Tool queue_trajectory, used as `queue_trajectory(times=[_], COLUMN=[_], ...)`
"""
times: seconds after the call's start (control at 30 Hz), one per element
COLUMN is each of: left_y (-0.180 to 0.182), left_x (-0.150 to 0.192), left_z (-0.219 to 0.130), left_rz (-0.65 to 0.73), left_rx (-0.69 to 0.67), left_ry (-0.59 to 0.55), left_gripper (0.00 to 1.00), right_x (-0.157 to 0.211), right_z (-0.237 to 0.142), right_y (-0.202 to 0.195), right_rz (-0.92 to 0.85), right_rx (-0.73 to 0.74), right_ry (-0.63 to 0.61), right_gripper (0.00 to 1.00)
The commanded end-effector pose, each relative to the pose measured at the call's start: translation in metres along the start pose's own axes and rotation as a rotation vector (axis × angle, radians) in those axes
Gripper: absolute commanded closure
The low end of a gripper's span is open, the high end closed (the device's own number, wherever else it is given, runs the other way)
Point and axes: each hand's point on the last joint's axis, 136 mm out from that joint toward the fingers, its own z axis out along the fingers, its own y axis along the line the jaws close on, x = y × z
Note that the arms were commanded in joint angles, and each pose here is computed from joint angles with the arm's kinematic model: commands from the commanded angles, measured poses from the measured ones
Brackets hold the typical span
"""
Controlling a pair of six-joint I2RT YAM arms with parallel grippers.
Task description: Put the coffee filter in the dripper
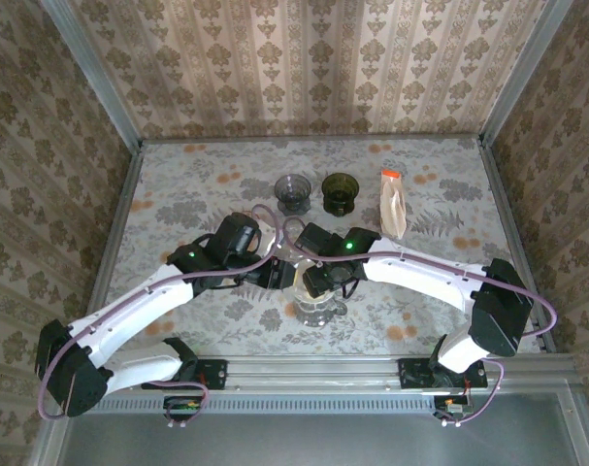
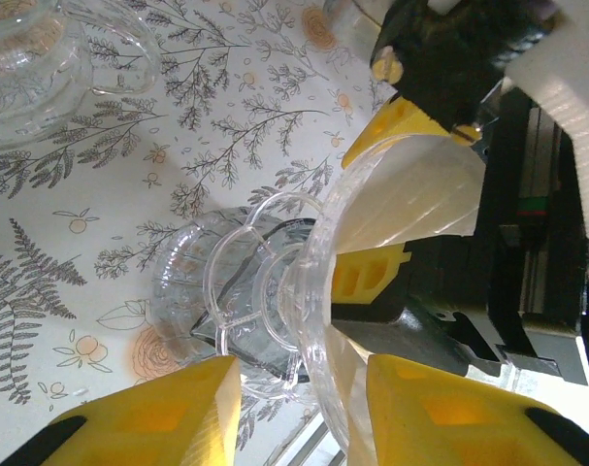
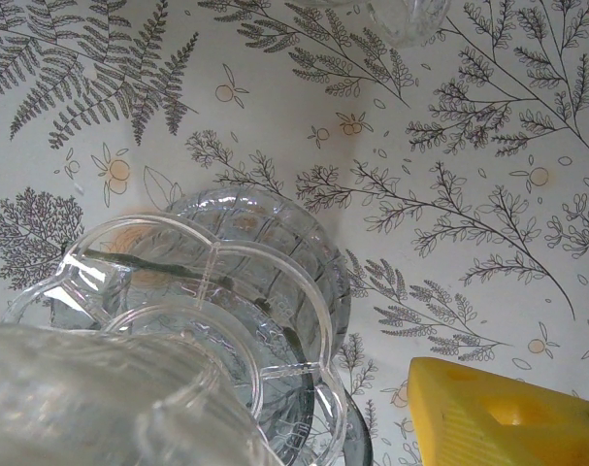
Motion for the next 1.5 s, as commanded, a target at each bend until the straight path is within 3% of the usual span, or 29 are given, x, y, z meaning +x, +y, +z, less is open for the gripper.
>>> queue_trajectory(times=[0.0,0.13,0.5,0.87,1.23,1.47], left_y=[-0.003,-0.004,-0.006,-0.002,-0.003,-0.002], left_x=[0.001,0.000,0.002,0.008,0.007,0.006], left_z=[-0.002,-0.006,-0.006,-0.003,-0.004,-0.004], left_rz=[-0.009,-0.007,-0.009,-0.030,-0.026,-0.023], left_rx=[0.022,0.019,0.028,0.019,0.016,0.014], left_ry=[-0.005,-0.018,-0.018,-0.007,-0.011,-0.016], left_gripper=[0.60,0.58,0.72,0.77,0.77,0.77], right_x=[0.008,0.008,0.007,0.010,-0.019,-0.012], right_z=[0.008,0.007,0.006,0.009,-0.038,-0.058], right_y=[-0.005,-0.005,-0.003,-0.005,-0.001,-0.016], right_rz=[0.004,0.006,0.009,0.030,0.041,0.068], right_rx=[0.034,0.033,0.026,0.035,-0.046,-0.019], right_ry=[0.022,0.021,0.007,0.006,-0.192,-0.227], right_gripper=[0.39,0.39,0.39,0.39,0.33,0.33])
